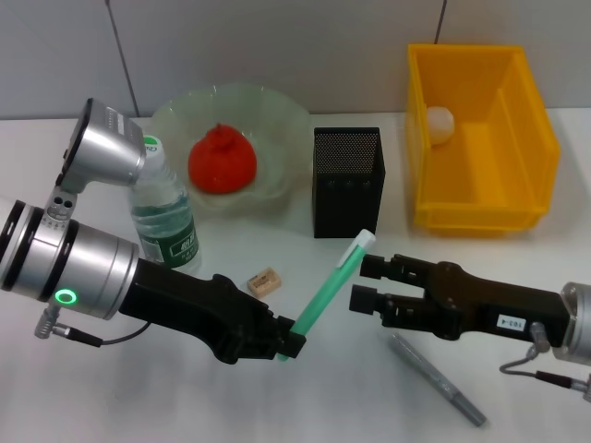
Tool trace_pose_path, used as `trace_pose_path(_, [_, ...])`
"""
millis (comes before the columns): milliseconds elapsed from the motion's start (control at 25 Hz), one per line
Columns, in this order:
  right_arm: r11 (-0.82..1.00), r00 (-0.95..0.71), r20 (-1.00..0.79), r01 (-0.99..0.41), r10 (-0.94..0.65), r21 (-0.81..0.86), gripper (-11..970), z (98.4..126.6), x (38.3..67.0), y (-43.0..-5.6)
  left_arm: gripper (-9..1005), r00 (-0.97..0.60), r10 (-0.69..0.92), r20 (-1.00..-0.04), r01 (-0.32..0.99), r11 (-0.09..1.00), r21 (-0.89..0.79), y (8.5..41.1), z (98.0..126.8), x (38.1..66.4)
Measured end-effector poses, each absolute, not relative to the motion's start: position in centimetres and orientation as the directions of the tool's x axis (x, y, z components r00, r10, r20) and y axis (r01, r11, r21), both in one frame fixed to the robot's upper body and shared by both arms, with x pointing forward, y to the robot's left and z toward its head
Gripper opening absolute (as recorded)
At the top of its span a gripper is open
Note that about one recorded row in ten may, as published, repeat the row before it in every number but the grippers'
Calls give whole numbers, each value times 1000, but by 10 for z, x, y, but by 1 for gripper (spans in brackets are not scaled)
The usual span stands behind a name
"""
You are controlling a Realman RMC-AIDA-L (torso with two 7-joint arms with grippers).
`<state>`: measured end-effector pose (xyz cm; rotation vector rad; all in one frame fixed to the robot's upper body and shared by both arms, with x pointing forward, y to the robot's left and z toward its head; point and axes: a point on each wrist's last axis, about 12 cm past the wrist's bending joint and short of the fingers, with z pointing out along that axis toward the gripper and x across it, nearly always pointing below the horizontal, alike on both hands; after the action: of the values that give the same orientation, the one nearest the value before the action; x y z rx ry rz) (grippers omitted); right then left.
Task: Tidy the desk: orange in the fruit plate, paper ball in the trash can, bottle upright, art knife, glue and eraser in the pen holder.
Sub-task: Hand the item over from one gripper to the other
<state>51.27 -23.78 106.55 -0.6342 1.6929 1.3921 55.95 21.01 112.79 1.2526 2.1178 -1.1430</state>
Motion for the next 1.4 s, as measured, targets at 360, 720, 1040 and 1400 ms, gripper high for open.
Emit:
trace_pose_path(360, [284, -540, -831, -783, 133, 554, 738, 1063, 522, -228, 191, -502, 504, -702, 863, 241, -444, 205, 1128, 560])
trace_pose_path(720, [277, -545, -828, -782, 131, 558, 731, 1063, 525, -222, 193, -504, 503, -703, 863, 247, -442, 204, 1127, 562])
trace_pose_path(1040, [289, -545, -828, -778, 130, 558, 626, 1063, 527, -221, 194, -508, 502, -700, 860, 253, -442, 205, 1126, 562])
trace_pose_path(1400, [285, -545, -829, -781, 126, 556, 242, 1063, 528, -219, 196, -511, 504, -696, 858, 258, -443, 205, 1125, 563])
